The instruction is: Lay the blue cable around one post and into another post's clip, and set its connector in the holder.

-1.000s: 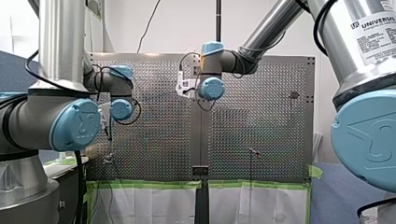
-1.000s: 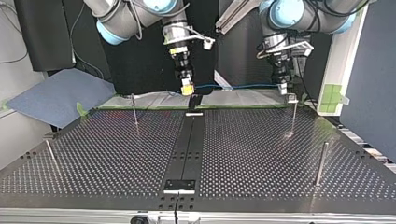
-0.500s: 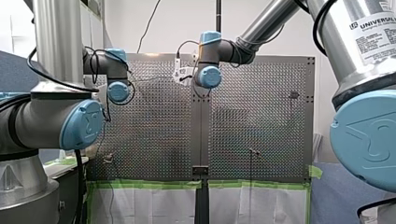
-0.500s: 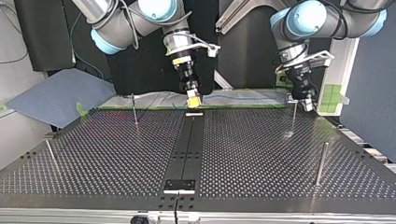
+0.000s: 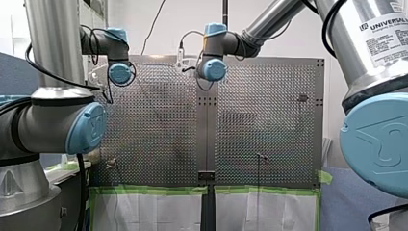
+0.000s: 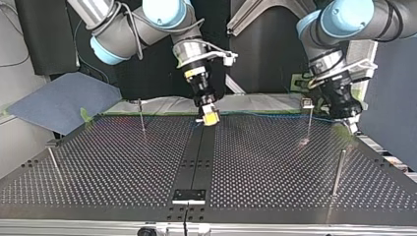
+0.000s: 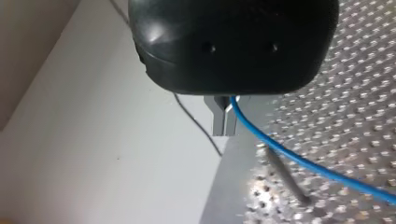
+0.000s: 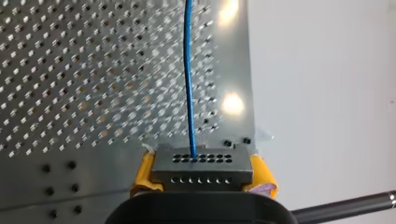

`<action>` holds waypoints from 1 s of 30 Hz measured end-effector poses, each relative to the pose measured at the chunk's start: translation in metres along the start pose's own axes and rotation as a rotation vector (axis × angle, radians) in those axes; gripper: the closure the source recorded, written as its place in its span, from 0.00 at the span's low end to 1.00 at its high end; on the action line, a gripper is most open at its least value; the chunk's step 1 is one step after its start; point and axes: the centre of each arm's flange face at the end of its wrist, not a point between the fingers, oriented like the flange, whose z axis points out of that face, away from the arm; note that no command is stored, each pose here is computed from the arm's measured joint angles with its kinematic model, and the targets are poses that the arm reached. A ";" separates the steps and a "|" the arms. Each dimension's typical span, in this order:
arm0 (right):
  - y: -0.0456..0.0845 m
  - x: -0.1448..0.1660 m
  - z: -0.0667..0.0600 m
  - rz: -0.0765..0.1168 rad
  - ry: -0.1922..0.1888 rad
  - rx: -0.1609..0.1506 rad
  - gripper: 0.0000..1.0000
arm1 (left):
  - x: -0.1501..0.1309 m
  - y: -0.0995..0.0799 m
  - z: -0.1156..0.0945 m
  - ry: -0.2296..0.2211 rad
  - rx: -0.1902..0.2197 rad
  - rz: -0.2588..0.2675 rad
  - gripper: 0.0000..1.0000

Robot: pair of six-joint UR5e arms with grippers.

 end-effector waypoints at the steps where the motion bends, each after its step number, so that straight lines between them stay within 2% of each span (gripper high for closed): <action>1: -0.001 0.002 0.001 0.001 0.003 0.005 1.00 | -0.004 -0.001 0.003 -0.004 -0.002 -0.003 1.00; 8: -0.006 0.010 0.009 0.008 0.024 0.032 1.00 | -0.014 -0.005 0.024 0.009 -0.001 0.002 1.00; 15: -0.010 0.011 0.024 0.011 0.025 0.042 1.00 | -0.016 -0.004 0.044 0.035 -0.013 0.000 1.00; 22: -0.013 0.015 0.036 0.013 0.033 0.051 1.00 | -0.036 -0.008 0.064 0.017 -0.009 -0.039 1.00; 26: -0.014 0.017 0.039 0.014 0.038 0.056 1.00 | -0.047 -0.011 0.076 -0.008 -0.002 -0.048 1.00; 30: -0.016 0.024 0.043 0.016 0.050 0.063 1.00 | -0.050 -0.011 0.092 -0.015 0.011 -0.056 1.00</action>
